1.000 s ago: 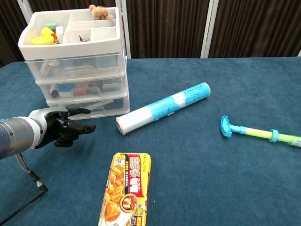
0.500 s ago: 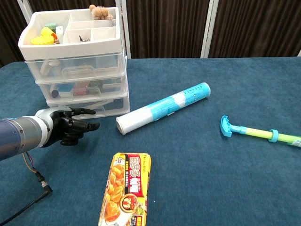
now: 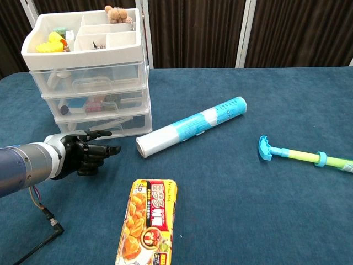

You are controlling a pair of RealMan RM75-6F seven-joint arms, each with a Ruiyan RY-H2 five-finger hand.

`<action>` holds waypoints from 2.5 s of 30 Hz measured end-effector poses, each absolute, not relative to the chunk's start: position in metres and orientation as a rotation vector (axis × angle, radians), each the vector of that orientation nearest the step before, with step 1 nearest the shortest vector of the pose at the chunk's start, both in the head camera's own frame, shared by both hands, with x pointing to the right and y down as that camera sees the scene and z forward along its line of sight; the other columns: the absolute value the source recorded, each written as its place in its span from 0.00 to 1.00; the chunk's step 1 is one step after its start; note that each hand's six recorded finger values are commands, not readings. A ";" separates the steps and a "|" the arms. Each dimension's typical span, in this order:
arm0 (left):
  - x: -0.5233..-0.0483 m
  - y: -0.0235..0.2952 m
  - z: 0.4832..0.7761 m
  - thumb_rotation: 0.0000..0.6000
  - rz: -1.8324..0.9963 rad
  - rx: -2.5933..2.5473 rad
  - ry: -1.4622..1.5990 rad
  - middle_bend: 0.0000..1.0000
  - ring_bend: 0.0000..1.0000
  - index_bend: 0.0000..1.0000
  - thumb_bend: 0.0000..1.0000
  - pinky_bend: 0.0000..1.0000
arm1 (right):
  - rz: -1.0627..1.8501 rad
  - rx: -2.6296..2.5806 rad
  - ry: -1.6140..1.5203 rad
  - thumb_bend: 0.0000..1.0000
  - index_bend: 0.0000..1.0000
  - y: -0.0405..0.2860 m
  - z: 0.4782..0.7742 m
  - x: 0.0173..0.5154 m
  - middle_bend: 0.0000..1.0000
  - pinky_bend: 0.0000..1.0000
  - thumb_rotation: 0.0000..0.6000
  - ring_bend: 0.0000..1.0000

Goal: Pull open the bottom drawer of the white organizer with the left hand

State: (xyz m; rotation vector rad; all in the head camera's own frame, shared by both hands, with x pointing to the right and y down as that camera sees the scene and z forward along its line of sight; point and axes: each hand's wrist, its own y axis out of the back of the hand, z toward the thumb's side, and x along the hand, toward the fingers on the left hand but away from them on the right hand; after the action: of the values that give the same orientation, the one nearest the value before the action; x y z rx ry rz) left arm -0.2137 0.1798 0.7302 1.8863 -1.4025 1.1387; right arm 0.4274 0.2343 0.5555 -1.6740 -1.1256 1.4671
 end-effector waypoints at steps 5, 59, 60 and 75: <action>-0.212 0.178 0.733 1.00 1.125 1.874 -1.404 0.98 0.95 0.04 0.44 0.97 | 1.464 -1.674 -1.125 0.09 0.00 0.234 0.555 0.427 0.00 0.00 1.00 0.00; -0.233 0.195 0.723 1.00 1.324 2.112 -1.266 0.98 0.95 0.19 0.44 0.97 | 1.461 -1.673 -1.125 0.09 0.00 0.235 0.555 0.426 0.00 0.00 1.00 0.00; -0.235 0.193 0.720 1.00 1.347 2.145 -1.276 0.98 0.95 0.20 0.44 0.97 | 1.462 -1.674 -1.125 0.09 0.00 0.235 0.555 0.426 0.00 0.00 1.00 0.00; -0.238 0.159 0.681 1.00 1.588 2.421 -1.484 0.99 0.96 0.22 0.46 0.97 | 1.465 -1.674 -1.125 0.09 0.00 0.235 0.555 0.426 0.00 0.00 1.00 0.00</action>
State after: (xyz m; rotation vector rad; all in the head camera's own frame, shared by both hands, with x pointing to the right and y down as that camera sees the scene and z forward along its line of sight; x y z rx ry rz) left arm -0.2376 0.1591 0.6814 2.4207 -1.4845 1.5880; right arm 0.4261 0.2351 0.5548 -1.6740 -1.1252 1.4646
